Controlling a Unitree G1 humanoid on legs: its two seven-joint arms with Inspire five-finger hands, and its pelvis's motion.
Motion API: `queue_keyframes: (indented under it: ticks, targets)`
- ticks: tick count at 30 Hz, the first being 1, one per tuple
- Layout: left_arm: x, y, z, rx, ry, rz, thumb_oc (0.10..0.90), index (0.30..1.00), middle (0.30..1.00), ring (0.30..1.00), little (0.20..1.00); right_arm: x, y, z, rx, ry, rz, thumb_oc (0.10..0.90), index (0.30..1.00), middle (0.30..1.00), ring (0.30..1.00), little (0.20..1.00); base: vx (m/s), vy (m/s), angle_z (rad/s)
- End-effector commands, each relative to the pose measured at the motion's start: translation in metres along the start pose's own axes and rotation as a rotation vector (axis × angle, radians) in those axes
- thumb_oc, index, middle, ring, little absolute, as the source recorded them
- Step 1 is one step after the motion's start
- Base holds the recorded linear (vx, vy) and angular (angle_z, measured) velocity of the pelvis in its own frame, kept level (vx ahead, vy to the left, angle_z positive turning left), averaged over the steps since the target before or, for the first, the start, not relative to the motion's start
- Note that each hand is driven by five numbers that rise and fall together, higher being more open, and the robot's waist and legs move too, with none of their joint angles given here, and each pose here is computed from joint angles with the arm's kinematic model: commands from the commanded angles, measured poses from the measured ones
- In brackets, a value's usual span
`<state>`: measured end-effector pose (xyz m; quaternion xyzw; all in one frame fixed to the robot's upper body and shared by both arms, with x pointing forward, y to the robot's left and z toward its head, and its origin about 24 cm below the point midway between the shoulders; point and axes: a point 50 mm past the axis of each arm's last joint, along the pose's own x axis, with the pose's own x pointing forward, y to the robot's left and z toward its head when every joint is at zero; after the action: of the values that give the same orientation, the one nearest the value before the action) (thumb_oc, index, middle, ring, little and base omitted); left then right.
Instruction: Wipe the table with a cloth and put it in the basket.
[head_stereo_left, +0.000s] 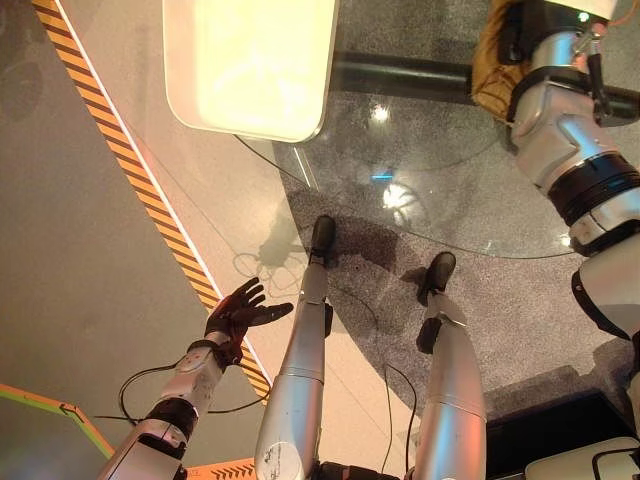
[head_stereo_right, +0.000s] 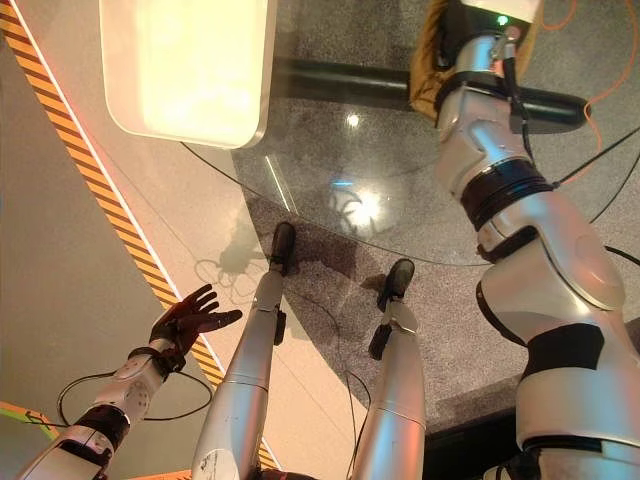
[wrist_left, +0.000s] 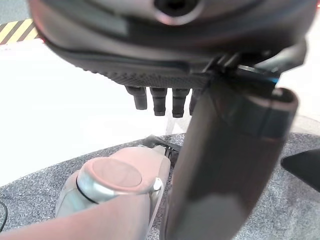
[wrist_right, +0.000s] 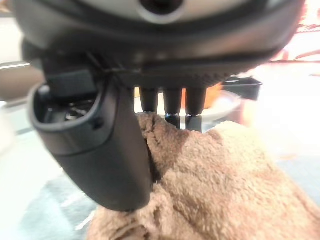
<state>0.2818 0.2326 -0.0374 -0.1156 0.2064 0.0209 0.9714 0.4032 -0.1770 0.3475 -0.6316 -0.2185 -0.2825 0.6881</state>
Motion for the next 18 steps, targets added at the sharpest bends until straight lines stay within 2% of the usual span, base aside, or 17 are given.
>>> queue_keyframes:
  ticks: [1,11,18]
  targets:
    - [-0.013,0.013,-0.019,0.045,0.034,0.030,0.800,0.900,0.900,0.900,0.900,0.009,-0.055,0.072,0.041,-0.287,-0.180,0.100,0.300,0.300,0.300,0.200,0.00,0.000,0.00]
    - [-0.013,0.011,-0.021,0.058,0.028,0.025,0.800,0.900,0.900,0.900,0.900,-0.012,-0.047,0.110,0.103,-0.441,-0.130,0.100,0.300,0.300,0.300,0.200,0.00,0.000,0.00]
    - [-0.009,0.009,-0.013,0.058,0.006,0.024,0.800,0.900,0.900,0.900,0.900,-0.022,-0.045,0.124,0.126,-0.477,-0.098,0.100,0.300,0.300,0.300,0.200,-0.02,0.004,0.01]
